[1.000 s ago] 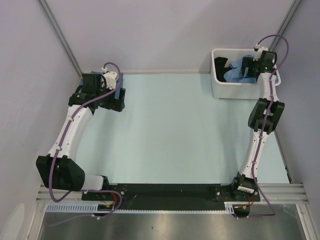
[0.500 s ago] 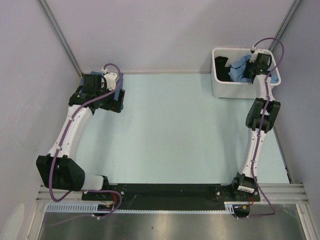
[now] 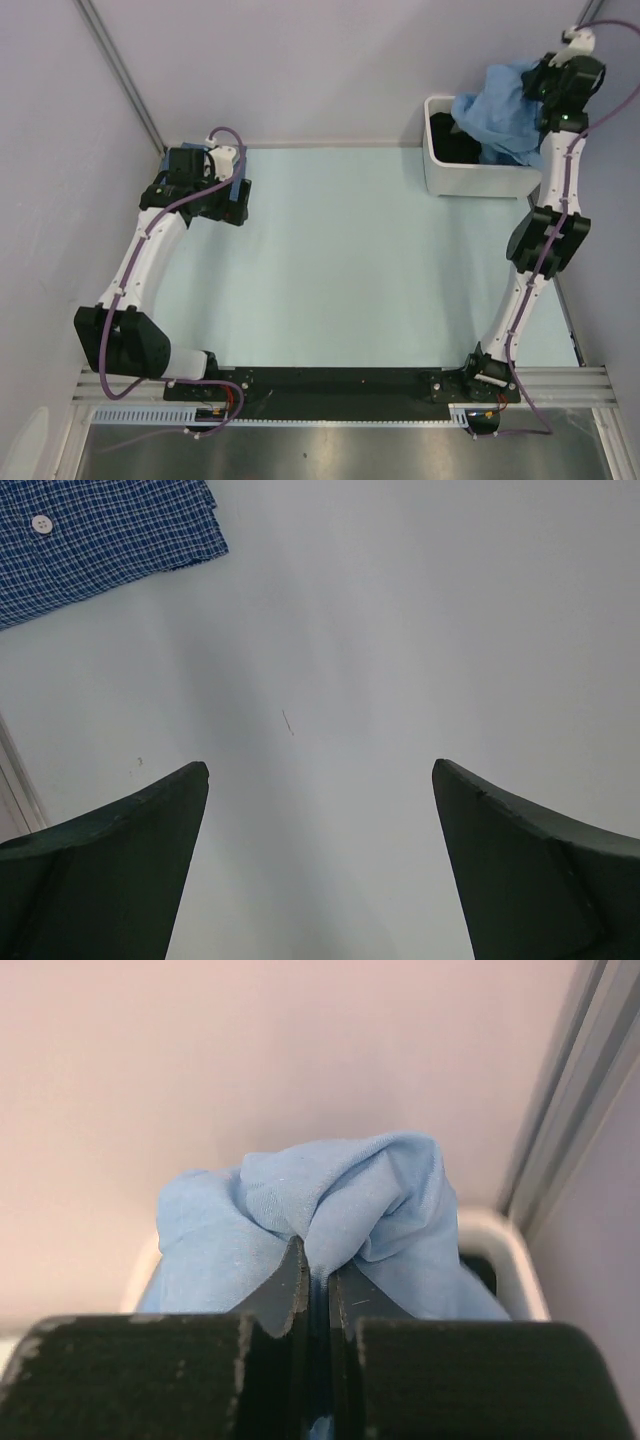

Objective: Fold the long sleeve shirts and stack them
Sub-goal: Grab the shirt from the pile

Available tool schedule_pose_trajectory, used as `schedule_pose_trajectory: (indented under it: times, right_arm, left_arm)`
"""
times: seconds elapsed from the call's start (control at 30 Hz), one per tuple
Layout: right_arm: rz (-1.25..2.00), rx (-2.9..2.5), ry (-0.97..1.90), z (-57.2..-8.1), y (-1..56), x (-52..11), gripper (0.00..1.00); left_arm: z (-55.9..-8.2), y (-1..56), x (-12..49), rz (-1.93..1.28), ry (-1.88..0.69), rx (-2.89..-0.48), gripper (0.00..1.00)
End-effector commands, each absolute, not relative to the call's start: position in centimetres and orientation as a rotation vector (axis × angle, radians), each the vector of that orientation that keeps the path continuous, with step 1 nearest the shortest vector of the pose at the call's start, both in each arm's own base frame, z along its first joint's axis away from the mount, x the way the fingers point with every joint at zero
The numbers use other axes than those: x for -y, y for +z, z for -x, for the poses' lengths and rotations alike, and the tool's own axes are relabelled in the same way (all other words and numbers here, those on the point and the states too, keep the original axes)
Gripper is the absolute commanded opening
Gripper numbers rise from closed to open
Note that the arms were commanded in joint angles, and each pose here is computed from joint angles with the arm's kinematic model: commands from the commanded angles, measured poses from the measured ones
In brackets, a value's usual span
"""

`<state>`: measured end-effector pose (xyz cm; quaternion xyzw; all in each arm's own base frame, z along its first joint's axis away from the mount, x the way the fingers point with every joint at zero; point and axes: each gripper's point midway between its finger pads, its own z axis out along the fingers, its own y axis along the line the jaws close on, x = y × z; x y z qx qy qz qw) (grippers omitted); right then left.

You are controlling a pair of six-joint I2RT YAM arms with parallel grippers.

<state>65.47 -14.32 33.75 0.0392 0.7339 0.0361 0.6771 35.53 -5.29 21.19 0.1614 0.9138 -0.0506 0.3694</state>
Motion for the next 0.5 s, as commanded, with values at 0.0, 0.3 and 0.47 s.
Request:
schedule_pose_trajectory:
  times: [0.0, 0.3, 0.47]
  right_arm:
    - [0.016, -1.158, 0.189, -57.8, 56.1, 8.7, 0.0]
    - [0.127, -0.853, 0.414, -48.5, 68.3, -3.8, 0.0]
    - [0.205, -0.696, 0.518, -42.8, 72.7, -11.4, 0.0]
  left_arm:
    - [-36.6, 22.5, 5.7, -0.414, -0.15, -2.292, 0.99]
    - [-37.6, 22.7, 4.3, -0.333, -0.175, -2.288, 0.99]
    - [-38.2, 22.8, 2.7, -0.224, -0.242, -2.297, 1.0]
